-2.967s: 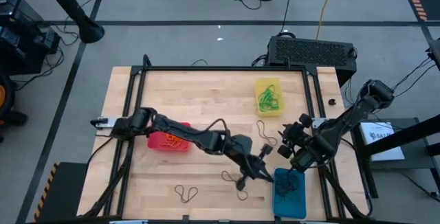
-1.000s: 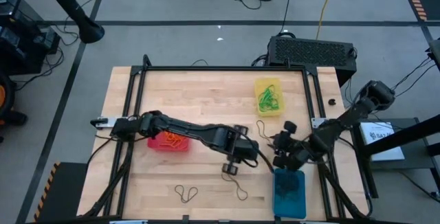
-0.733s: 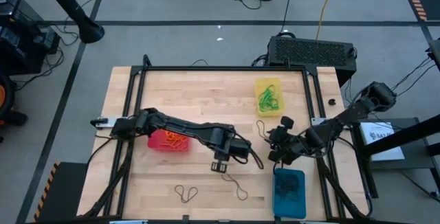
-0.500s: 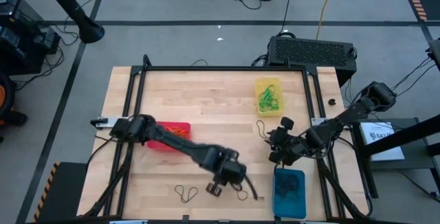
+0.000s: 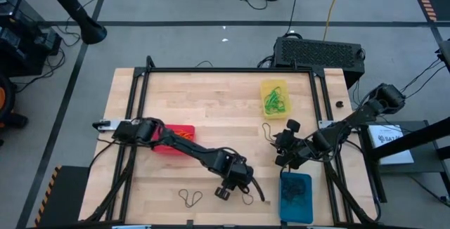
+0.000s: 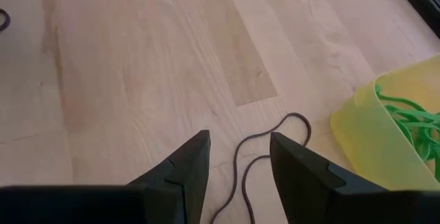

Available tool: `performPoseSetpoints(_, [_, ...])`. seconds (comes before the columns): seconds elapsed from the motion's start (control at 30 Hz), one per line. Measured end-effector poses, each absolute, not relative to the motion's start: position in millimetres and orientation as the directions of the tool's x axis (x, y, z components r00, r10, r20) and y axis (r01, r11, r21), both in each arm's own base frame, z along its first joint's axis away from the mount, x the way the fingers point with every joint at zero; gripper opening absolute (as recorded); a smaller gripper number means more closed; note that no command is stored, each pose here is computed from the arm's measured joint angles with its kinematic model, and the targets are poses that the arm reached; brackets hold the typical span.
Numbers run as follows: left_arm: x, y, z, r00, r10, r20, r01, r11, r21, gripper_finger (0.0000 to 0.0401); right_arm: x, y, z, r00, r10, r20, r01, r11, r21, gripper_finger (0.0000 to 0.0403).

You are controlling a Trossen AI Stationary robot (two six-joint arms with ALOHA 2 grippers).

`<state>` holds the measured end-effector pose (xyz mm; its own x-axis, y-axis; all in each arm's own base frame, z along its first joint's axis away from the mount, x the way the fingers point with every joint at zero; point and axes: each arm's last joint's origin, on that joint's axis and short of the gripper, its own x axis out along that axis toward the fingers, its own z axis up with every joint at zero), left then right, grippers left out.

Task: Sort rubber bands into baskets
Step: Put the violet rubber band into the blue bin

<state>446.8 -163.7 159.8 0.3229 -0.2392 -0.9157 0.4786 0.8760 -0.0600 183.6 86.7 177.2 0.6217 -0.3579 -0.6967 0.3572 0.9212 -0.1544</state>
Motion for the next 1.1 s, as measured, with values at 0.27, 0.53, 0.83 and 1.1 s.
performPoseSetpoints(0.27, [451,-164,140,0.278,-0.282,-0.918,0.505,0.856,-0.11,0.0113,184,88,177,0.622,-0.335,-0.708,0.345,0.929,-0.137,0.0146])
performPoseSetpoints(0.53, [450,-163,139,0.275,-0.261,-0.925,0.476,0.873,-0.105,0.0068,184,87,177,0.621,-0.336,-0.708,0.347,0.928,-0.137,0.0146])
performPoseSetpoints(0.83, [458,-151,144,0.301,-0.268,-0.915,0.455,0.884,-0.109,0.0008,182,92,175,0.59,-0.22,-0.777,0.305,0.952,-0.037,0.0146])
performPoseSetpoints(1.1, [473,-156,179,0.412,-0.286,-0.865,0.482,0.874,-0.059,0.0003,166,101,179,0.581,-0.193,-0.791,0.281,0.959,-0.028,0.0146])
